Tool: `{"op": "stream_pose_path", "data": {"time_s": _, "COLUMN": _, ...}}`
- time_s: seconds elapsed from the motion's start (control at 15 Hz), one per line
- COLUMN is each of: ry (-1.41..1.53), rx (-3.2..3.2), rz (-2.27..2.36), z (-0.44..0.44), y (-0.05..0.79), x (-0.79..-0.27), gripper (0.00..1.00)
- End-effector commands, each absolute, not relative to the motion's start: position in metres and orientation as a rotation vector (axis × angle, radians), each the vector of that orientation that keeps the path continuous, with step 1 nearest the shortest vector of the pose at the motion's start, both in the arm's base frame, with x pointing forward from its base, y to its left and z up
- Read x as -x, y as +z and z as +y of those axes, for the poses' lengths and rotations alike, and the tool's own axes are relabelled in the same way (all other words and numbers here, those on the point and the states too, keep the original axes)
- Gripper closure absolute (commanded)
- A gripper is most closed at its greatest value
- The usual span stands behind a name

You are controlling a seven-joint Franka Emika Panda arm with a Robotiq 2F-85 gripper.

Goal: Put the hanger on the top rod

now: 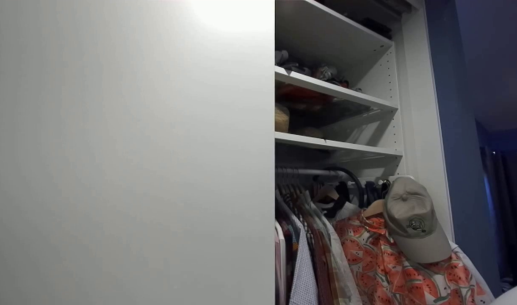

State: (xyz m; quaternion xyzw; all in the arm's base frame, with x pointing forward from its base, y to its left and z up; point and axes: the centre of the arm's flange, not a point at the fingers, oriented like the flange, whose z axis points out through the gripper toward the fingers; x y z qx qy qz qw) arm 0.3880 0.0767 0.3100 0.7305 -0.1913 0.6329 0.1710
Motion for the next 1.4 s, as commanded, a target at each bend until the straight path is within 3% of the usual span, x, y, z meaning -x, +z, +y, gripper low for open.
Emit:
{"op": "stream_pose_path", "data": {"time_s": 0.0, "ry": 1.935, "rx": -2.013, "rz": -0.579, "z": 0.063, "y": 0.341, "x": -0.383, "gripper": 0.96}}
{"op": "stream_pose_path", "data": {"time_s": 0.67, "ry": 2.216, "rx": -2.005, "rz": -0.534, "z": 0.015, "y": 0.466, "x": -0.396, "gripper": 0.96}}
{"op": "stream_pose_path", "data": {"time_s": 1.2, "ry": 2.199, "rx": -2.141, "rz": -0.078, "z": 0.067, "y": 0.547, "x": -0.393, "gripper": 0.96}}
{"op": "stream_pose_path", "data": {"time_s": 1.27, "ry": 2.198, "rx": -2.178, "rz": -0.181, "z": 0.069, "y": 0.519, "x": -0.396, "gripper": 0.84}}
{"op": "stream_pose_path", "data": {"time_s": 1.33, "ry": 2.186, "rx": -2.173, "rz": -0.148, "z": 0.067, "y": 0.524, "x": -0.396, "gripper": 0.84}}
